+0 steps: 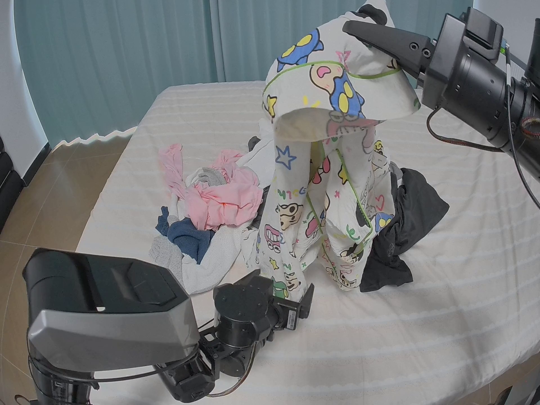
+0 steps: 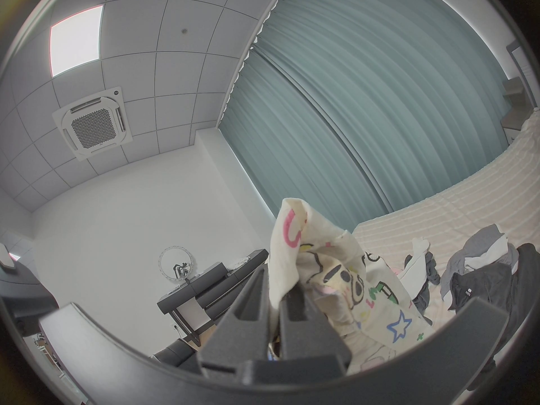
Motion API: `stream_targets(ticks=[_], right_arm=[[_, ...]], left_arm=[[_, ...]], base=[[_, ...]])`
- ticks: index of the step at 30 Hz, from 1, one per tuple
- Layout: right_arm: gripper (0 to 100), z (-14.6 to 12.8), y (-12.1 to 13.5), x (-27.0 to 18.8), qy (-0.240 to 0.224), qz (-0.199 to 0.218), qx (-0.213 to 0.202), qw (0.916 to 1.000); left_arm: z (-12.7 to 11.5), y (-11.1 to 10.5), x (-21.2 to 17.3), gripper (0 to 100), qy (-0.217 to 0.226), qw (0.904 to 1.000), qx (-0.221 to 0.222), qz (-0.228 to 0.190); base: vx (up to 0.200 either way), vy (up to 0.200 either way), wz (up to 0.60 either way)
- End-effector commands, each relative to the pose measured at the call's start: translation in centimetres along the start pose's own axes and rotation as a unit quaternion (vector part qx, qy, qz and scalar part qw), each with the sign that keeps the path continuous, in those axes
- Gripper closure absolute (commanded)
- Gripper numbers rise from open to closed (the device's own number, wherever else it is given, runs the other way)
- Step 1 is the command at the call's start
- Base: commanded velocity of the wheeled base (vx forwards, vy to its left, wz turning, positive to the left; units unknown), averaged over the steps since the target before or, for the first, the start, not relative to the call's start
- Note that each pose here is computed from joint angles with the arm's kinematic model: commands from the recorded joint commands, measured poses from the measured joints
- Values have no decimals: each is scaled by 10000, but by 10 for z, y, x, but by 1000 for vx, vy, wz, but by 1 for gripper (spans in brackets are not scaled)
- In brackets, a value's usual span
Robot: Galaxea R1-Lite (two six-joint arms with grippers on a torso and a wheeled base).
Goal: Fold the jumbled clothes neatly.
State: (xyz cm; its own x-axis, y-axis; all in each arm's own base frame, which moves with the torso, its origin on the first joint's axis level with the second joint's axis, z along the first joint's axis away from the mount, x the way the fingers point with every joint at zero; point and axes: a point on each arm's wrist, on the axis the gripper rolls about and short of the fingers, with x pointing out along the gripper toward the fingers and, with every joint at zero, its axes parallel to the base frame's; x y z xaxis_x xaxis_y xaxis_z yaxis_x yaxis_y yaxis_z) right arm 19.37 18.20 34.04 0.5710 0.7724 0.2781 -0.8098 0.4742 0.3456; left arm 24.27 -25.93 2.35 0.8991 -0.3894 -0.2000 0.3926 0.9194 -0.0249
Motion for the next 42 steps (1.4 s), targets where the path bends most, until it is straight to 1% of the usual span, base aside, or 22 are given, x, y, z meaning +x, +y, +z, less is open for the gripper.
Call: stream_targets(ticks=[1, 3, 9, 10, 16, 17, 21, 23, 27, 29, 31, 33, 34, 35, 36, 37, 38, 40, 42], right_arm=[[100, 4, 3, -6, -54, 25, -11, 10000], [100, 4, 2, -6, -62, 5, -18, 10000], [100, 3, -2, -7, -35, -72, -17, 10000], [100, 3, -2, -7, -35, -72, -17, 10000], [100, 5, -9, -8, -76, -199, -54, 9998], [100, 6, -12, -9, -84, -260, -37, 9996], [100, 9, -15, -14, -137, -350, 171, 9991], [100, 9, -20, -18, -146, -444, 195, 9987], [100, 6, -30, -32, -90, -695, 177, 9974], [100, 3, -35, -40, -35, -830, 176, 9964], [100, -2, -40, -51, 29, -980, 182, 9950], [100, -2, -40, -52, 32, -990, 183, 9949], [100, -7, -44, -65, 100, -1133, 188, 9933], [100, -9, -45, -71, 138, -1160, 192, 9930], [100, -9, -45, -71, 145, -1163, 193, 9929], [100, -13, -49, -80, 225, -1228, 207, 9920], [100, -14, -49, -81, 235, -1242, 208, 9918], [100, -17, -52, -89, 273, -1337, 216, 9904], [100, -17, -53, -95, 245, -1415, 201, 9894]], left_arm=[[-6, 3, 20, 0, -301, 9993, -80, 207], [-6, 1, 19, 0, -368, 9991, -122, 154], [-9, 1, 18, 0, -299, 9994, -72, 147], [-9, 1, 18, 100, -299, 9994, -72, 147], [-15, 5, 13, 100, -169, 9997, -7, 192], [-19, 8, 9, 100, -58, 9997, 49, 226], [-25, 18, -1, 100, 73, 9995, 104, 300], [-21, 24, -10, 100, 124, 9991, 114, 382], [12, 37, -25, 100, -237, 9984, -119, 502], [31, 45, -30, 100, -521, 9965, -236, 602], [56, 57, -38, 100, -909, 9924, -406, 730], [58, 57, -39, 100, -937, 9920, -418, 734], [87, 72, -51, 100, -1407, 9843, -596, 878], [98, 77, -57, 100, -1586, 9809, -626, 934], [99, 78, -57, 100, -1607, 9804, -627, 948], [115, 85, -67, 100, -1891, 9742, -669, 1029], [119, 87, -69, 100, -1955, 9727, -677, 1049], [137, 95, -80, 100, -2281, 9645, -662, 1159], [153, 101, -88, 100, -2484, 9583, -608, 1276]], base=[[0, 0, 0], [0, 0, 0], [0, 0, 0], [0, 0, 0], [0, 0, 0], [0, 0, 0], [0, 0, 0], [0, 0, 0], [0, 0, 0], [0, 0, 0], [0, 0, 0], [0, 0, 0], [0, 0, 0], [0, 0, 0], [0, 0, 0], [0, 0, 0], [0, 0, 0], [0, 0, 0], [0, 0, 0]])
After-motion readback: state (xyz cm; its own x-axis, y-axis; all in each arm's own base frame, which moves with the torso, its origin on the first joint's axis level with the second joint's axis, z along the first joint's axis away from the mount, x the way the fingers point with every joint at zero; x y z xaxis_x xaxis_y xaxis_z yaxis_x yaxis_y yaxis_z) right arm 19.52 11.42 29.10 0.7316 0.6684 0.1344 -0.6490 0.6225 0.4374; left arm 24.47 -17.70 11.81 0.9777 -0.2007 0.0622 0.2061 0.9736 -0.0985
